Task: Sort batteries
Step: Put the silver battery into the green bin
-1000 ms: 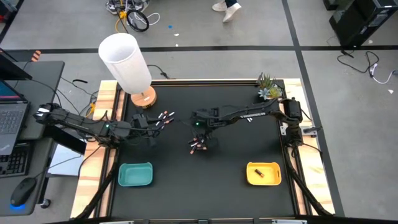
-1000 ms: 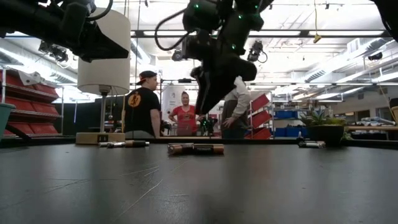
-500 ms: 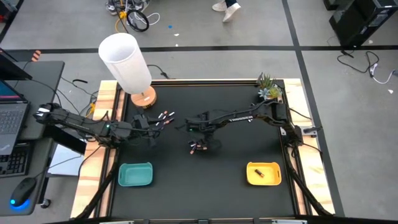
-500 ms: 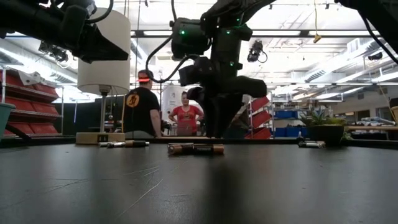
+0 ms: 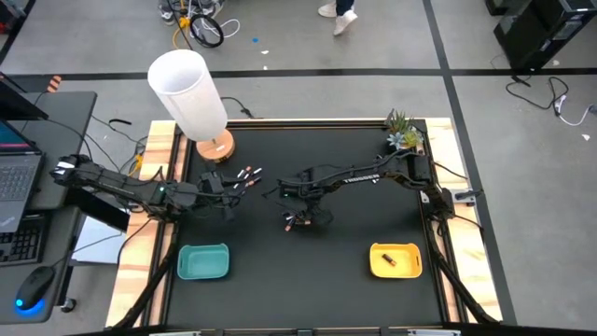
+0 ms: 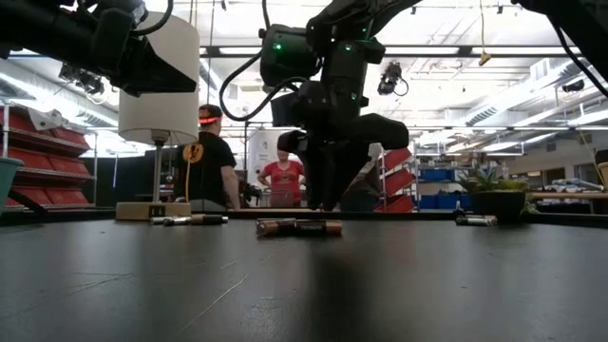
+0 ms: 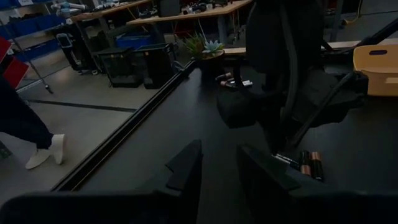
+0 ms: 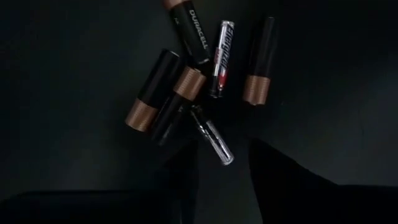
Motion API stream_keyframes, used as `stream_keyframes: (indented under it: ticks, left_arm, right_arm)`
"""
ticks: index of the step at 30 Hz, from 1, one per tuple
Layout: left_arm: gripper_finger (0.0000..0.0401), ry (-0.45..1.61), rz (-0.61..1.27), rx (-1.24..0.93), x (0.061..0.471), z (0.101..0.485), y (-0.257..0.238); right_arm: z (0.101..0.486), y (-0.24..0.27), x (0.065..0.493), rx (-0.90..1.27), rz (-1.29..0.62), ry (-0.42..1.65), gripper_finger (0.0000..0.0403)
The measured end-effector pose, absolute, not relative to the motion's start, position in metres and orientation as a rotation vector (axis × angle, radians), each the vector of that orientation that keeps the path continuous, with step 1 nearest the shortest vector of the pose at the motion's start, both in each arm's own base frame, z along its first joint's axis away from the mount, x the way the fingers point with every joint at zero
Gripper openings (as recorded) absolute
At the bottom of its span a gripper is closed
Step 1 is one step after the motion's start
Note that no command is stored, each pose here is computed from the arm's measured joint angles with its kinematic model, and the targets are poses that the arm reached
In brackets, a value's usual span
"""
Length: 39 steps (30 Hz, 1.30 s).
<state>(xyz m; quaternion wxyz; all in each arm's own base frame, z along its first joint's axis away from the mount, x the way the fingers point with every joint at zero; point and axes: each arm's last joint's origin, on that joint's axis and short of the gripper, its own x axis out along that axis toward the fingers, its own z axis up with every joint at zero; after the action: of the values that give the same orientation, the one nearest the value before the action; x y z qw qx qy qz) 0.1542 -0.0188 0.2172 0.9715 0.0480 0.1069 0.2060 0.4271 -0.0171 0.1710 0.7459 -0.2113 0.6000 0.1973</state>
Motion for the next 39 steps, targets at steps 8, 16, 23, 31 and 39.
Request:
stream_keyframes:
  ticks: [8, 16, 23, 31, 39]
  left_arm:
    - [0.0115, 0.206, 0.417, 0.084, 0.154, 0.218, -0.019]
    - [0.0115, 0.204, 0.416, 0.084, 0.154, 0.218, -0.019]
    - [0.0115, 0.201, 0.416, 0.085, 0.154, 0.218, -0.019]
    - [0.0115, 0.211, 0.415, 0.097, 0.154, 0.218, -0.019]
    - [0.0116, 0.161, 0.456, 0.074, 0.156, 0.222, -0.018]
  right_arm:
    - [0.154, -0.019, 0.428, -0.444, 0.458, 1.344, 0.0125]
    - [0.150, -0.023, 0.429, -0.453, 0.437, 1.357, 0.0119]
    - [0.146, -0.032, 0.427, -0.425, 0.411, 1.372, 0.0062]
    - [0.143, -0.041, 0.422, -0.346, 0.354, 1.392, 0.0010]
    - [0.188, -0.047, 0.427, -0.452, 0.205, 1.418, 0.0003]
